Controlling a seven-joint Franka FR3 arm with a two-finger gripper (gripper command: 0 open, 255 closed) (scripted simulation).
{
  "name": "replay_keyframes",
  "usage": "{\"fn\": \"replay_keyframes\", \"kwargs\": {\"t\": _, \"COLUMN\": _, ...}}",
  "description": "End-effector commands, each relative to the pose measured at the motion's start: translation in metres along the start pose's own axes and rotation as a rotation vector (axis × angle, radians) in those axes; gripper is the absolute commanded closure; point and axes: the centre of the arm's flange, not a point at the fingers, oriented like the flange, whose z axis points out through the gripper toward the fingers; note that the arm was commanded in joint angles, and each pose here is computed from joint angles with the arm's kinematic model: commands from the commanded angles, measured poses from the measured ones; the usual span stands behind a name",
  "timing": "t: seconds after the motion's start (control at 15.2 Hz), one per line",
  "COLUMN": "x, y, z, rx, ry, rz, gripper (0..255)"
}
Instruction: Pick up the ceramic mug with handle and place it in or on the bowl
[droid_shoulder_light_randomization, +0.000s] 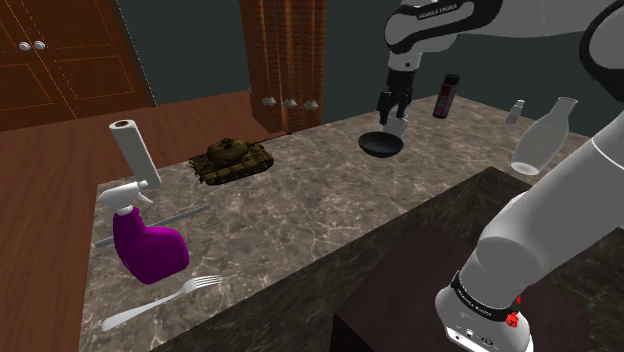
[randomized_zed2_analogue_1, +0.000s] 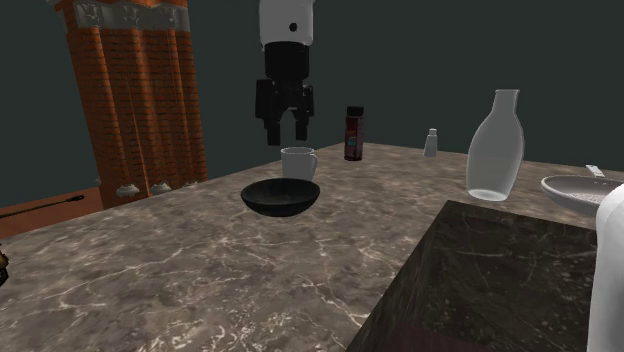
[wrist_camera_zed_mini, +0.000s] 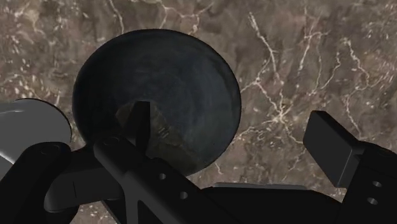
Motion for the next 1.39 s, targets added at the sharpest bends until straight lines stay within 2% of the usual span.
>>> {"fn": "replay_keyframes", "kwargs": {"t": 0.0, "x": 0.012, "y": 0.026, "z": 0.003, "rx": 0.000, "ry": -0.006, "rz": 0.002, "gripper": 0}}
{"fn": "replay_keyframes", "kwargs": {"t": 1.12, "x": 0.106, "y": 0.233, "z": 0.035, "rx": 0.013, "ry": -0.055, "rz": 0.025, "gripper": 0}}
{"fn": "replay_keyframes", "kwargs": {"t": 1.32, "x": 0.107, "y": 0.236, "z": 0.046, "rx": 0.014, "ry": -0.056, "rz": 0.026, "gripper": 0}}
